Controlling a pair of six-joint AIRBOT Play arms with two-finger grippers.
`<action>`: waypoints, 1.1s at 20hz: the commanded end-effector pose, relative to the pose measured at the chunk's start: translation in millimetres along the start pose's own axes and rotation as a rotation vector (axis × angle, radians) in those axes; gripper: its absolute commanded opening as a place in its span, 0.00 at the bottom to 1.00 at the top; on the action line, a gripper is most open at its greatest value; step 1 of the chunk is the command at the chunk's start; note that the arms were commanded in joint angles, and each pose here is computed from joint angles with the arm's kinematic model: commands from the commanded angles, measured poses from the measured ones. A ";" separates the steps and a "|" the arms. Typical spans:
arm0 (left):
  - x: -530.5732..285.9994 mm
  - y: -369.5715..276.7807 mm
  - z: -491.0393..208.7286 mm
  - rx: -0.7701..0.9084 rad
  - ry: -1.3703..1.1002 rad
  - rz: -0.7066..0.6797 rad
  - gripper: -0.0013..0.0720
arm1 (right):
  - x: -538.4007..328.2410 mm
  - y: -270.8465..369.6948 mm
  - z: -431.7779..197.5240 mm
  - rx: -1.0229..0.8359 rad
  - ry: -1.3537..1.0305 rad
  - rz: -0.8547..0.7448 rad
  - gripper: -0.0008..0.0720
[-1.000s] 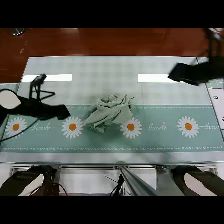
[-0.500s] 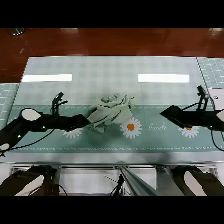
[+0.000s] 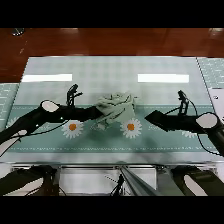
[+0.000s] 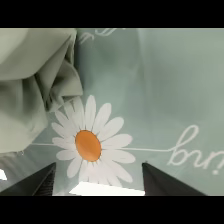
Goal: Fold the shirts.
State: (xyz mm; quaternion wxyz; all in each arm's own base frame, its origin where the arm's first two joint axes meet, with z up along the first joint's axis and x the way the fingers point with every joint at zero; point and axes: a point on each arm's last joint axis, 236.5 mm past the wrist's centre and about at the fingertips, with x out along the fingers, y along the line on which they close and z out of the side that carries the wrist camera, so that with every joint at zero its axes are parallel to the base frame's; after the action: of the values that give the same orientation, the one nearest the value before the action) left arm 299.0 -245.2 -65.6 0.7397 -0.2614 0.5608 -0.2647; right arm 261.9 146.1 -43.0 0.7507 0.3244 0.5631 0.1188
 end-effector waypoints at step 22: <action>-1.4 -32.9 23.0 0.056 0.017 -0.072 0.05 | 119.8 67.7 32.0 -0.077 0.250 0.086 0.31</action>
State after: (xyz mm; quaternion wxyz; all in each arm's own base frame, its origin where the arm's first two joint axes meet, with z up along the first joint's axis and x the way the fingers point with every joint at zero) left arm 318.7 -265.5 -37.0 0.7341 -0.2579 0.5479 -0.3074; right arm 341.0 235.8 -86.6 0.6831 0.3153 0.6293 0.1950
